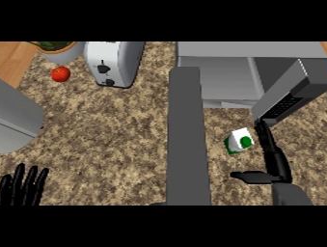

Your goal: Pick up the milk, place it into the microwave and close the microwave

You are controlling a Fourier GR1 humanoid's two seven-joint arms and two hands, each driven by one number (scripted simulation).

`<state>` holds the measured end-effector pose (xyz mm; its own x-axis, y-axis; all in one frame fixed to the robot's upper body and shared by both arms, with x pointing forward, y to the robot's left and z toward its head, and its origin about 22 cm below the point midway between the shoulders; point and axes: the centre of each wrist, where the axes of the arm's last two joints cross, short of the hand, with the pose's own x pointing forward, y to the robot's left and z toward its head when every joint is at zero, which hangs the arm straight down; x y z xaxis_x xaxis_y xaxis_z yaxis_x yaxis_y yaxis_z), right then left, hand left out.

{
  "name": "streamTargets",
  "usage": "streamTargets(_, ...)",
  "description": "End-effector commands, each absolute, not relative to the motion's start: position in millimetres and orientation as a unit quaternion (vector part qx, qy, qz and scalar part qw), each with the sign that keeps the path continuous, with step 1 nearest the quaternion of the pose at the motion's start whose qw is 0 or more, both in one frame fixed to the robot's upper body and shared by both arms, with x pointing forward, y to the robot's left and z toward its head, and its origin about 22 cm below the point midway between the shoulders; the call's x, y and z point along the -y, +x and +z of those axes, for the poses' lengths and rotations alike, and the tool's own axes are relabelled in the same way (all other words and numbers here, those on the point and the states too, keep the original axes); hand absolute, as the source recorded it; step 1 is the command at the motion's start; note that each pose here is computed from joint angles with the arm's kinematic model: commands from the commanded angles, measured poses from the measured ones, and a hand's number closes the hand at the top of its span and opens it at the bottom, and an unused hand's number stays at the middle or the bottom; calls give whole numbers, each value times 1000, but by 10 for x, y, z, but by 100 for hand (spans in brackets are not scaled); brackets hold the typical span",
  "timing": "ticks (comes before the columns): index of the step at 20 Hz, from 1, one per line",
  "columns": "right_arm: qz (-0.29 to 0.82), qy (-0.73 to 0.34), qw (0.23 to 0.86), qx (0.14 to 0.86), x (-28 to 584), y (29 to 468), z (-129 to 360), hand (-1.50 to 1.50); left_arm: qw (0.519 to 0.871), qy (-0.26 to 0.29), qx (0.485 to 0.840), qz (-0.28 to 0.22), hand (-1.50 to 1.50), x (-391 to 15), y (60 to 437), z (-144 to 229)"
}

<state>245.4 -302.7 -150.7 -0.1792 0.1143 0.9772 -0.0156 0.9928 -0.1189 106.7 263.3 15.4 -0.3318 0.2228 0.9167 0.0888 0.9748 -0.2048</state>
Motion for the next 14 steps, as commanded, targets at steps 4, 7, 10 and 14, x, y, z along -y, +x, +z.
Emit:
streamTargets(4, 62, -15, 619, 783, 2938, 2517, -1561, -150, 564, -92, 818, 61, -150, -2716, 1021, 232)
streamTargets(7, 71, -1, 612, 788, 2848, 2543, -1559, -150, 574, -104, 810, 66, -150, -2602, 928, 172)
streamTargets(10, 69, -2, 617, 784, 2760, 2499, -1616, -150, 570, -92, 814, 60, -150, -2732, 1124, 13)
streamTargets(14, 44, 15, 623, 781, 2875, 2512, -1592, -150, 567, -95, 816, 63, -150, -2639, 931, 86)
